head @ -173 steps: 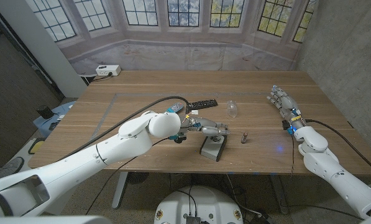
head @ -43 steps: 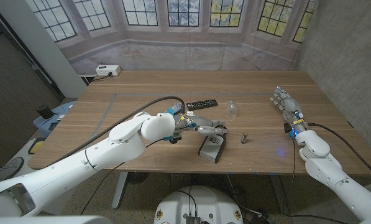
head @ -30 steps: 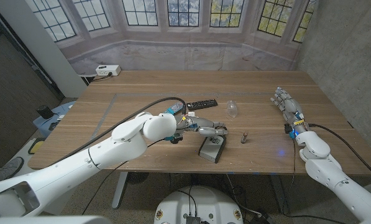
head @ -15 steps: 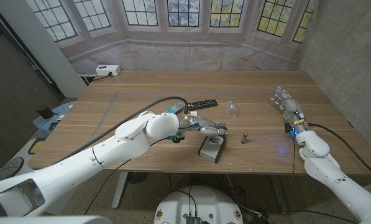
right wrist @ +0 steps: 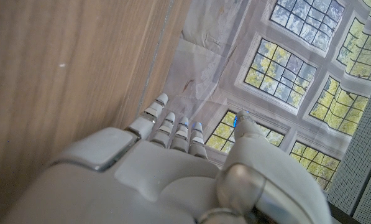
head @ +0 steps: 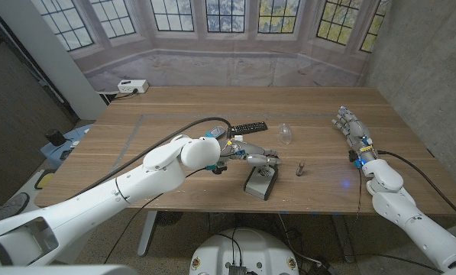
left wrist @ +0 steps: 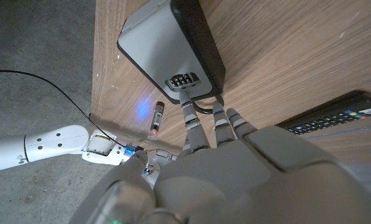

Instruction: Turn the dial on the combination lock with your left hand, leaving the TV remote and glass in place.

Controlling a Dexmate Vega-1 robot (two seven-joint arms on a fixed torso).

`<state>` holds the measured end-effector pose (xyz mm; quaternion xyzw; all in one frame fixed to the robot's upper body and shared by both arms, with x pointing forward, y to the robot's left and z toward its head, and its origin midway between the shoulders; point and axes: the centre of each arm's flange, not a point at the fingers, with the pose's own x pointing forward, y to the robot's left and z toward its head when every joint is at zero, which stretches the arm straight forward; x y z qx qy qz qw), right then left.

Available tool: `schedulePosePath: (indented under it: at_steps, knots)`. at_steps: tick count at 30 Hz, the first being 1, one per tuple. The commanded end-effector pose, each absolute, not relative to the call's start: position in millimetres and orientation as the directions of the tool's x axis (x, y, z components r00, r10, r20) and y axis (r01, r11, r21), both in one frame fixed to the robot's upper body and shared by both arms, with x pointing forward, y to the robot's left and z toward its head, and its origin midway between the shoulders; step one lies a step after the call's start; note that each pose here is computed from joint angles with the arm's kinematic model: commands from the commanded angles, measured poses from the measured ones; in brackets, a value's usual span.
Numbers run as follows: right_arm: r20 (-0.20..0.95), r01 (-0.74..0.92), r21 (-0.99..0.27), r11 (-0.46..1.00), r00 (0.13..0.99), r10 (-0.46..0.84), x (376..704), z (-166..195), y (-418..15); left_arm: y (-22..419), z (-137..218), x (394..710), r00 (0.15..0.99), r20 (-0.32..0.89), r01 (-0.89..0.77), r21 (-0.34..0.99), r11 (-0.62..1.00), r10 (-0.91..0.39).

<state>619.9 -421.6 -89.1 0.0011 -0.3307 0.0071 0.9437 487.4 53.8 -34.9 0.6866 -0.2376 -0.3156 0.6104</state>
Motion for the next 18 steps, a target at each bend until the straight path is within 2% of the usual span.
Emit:
schedulePosePath:
  at_steps: [1, 18]
  knots:
    - [0.623, -0.014, 0.003, 1.000, 0.782, 0.009, 621, -92, -421, 55, -36, 488, 0.690, -0.152, 0.066, 0.987, -0.148, -0.707]
    - [0.626, -0.015, 0.005, 1.000, 0.780, 0.009, 617, -95, -421, 57, -40, 477, 0.700, -0.142, 0.055, 0.988, -0.145, -0.700]
